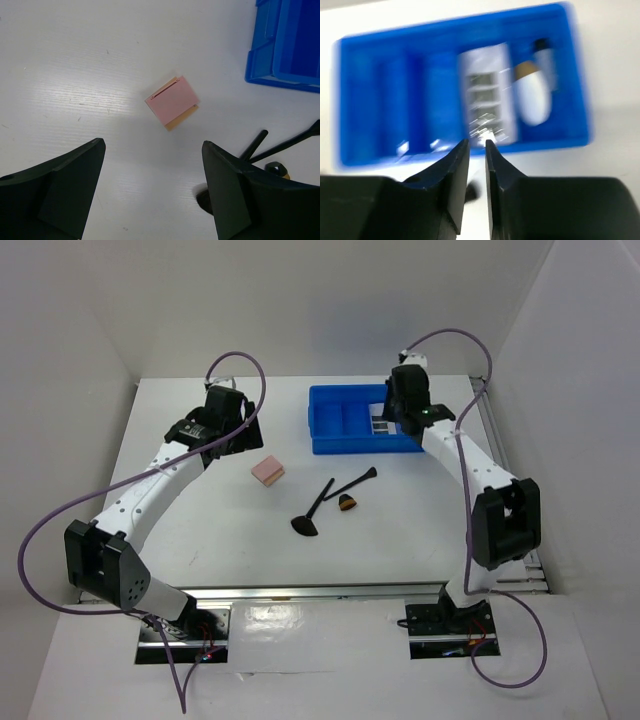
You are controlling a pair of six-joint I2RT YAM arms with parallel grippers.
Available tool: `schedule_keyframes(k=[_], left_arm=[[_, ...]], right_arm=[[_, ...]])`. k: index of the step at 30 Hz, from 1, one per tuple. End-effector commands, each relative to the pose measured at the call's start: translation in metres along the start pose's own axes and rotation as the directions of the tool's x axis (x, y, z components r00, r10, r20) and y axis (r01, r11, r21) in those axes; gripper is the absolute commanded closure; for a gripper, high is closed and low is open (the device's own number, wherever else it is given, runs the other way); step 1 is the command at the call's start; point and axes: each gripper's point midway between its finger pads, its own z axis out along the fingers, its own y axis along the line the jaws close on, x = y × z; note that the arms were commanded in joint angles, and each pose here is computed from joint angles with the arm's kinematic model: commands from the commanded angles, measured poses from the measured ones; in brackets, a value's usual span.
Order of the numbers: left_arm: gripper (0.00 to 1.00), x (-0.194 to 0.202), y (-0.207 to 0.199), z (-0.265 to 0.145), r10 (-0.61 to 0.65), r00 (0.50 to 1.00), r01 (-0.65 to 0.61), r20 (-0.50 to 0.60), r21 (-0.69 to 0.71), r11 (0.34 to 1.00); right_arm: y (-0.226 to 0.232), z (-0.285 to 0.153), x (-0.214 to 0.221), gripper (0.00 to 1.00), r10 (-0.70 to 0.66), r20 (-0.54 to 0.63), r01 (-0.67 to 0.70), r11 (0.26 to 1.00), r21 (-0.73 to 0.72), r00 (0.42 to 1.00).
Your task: Organize the makeup
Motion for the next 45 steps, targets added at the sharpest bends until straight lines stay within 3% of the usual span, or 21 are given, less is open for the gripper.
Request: schedule_keyframes(k=[1,3,7,10,14,15,19,26,32,40,45], left_arm=[[0.08,-0.008,-0.006,-0.003,-0.021,0.999,0.020,0.026,0.027,0.999],[0.08,-0.010,-0.006,-0.006,-0.024,0.999,0.023,0.033,0.031,0.999],[0.08,-0.007,-0.003,-0.010,-0.025,0.999,0.024,0.036,0.032,0.999],[0.08,-0.006,-0.002,-0.012,-0.026,0.999,0.024,0.037,0.033,0.999],[0.08,-0.008,-0.002,-0.015,-0.028,0.999,0.027,0.045,0.037,0.999],[0.08,-0.006,0.000,-0.016,-0.028,0.999,0.027,0.045,0.037,0.999],[0.08,-0.006,-0.002,-0.017,-0.028,0.999,0.026,0.040,0.047,0.999],[0.08,-0.006,-0.002,-0.017,-0.028,0.999,0.026,0.040,0.047,0.999],[0.08,-0.009,-0.003,-0.018,-0.031,0.998,0.029,0.047,0.051,0.998],[0.08,-0.010,-0.006,-0.017,-0.031,0.999,0.028,0.043,0.059,0.998],[0.08,-0.011,-0.007,-0.016,-0.031,0.999,0.028,0.043,0.059,0.998]], right_arm=[[0.050,-0.029,0.039,0.75,0.013,-0.068,-0.024,0.987,-0.160,0.998],[0.089,-0.051,0.069,0.74,-0.025,-0.130,-0.012,0.961,-0.275,0.991],[0.126,-0.069,0.141,0.47,-0.079,-0.280,-0.019,0.944,-0.329,0.957],[0.146,-0.079,0.183,0.38,-0.127,-0.353,-0.010,0.931,-0.364,0.927],[0.138,-0.080,0.209,0.20,-0.209,-0.362,0.104,0.952,-0.289,0.909],[0.131,-0.074,0.216,0.12,-0.226,-0.363,0.141,0.959,-0.245,0.904],[0.123,-0.066,0.228,0.04,-0.299,-0.368,0.229,0.948,-0.222,0.881],[0.110,-0.052,0.260,0.04,-0.314,-0.434,0.234,0.945,-0.228,0.845],[0.100,-0.048,0.272,0.14,-0.291,-0.467,0.196,0.951,-0.241,0.835],[0.097,-0.054,0.264,0.43,-0.292,-0.447,0.200,0.949,-0.243,0.845],[0.099,-0.059,0.249,0.69,-0.285,-0.428,0.195,0.951,-0.241,0.858]])
